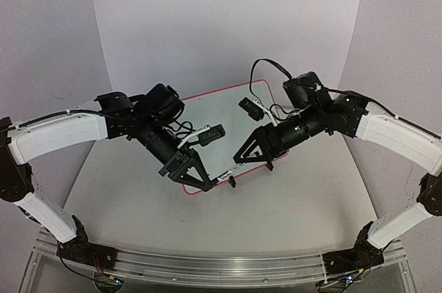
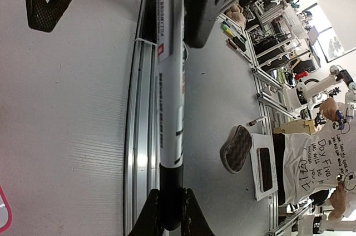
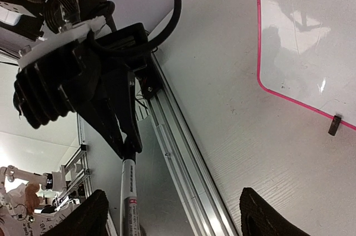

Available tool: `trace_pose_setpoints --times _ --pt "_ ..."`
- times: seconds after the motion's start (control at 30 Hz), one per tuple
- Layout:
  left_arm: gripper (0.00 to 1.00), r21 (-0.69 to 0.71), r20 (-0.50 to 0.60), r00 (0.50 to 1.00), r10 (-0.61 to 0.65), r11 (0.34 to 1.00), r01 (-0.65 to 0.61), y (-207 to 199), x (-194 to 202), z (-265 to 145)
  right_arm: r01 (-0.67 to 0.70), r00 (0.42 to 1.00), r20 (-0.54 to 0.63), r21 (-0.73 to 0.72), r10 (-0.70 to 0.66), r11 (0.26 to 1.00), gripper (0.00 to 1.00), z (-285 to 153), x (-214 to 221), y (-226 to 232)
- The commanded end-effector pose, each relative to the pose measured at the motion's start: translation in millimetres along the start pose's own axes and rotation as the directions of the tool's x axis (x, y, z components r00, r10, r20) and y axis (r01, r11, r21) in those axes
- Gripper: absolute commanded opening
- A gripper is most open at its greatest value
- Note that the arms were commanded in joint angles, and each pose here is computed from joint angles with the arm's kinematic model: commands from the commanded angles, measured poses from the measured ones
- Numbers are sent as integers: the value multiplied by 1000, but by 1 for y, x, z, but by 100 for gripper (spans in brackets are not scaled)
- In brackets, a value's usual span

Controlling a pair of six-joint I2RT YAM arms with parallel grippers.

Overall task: Write a sentence on the whiteboard
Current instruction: Pass from the left arm to the right

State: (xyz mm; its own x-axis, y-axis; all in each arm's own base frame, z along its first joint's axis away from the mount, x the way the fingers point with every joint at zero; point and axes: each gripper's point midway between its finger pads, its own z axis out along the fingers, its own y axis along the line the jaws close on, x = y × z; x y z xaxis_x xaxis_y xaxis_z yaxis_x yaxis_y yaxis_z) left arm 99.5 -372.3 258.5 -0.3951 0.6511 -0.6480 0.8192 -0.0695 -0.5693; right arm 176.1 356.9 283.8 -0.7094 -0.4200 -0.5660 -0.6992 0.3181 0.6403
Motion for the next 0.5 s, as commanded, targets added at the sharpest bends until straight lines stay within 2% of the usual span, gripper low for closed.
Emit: trace_pose_setpoints --times 0.0,0.47 --pt "0 54 0 999 52 997 -52 -11 -9 -4 32 998 -48 -106 -38 994 77 3 5 16" --pt "0 102 -3 998 63 993 -62 -7 -13 5 15 992 -121 -220 -43 975 66 17 17 30"
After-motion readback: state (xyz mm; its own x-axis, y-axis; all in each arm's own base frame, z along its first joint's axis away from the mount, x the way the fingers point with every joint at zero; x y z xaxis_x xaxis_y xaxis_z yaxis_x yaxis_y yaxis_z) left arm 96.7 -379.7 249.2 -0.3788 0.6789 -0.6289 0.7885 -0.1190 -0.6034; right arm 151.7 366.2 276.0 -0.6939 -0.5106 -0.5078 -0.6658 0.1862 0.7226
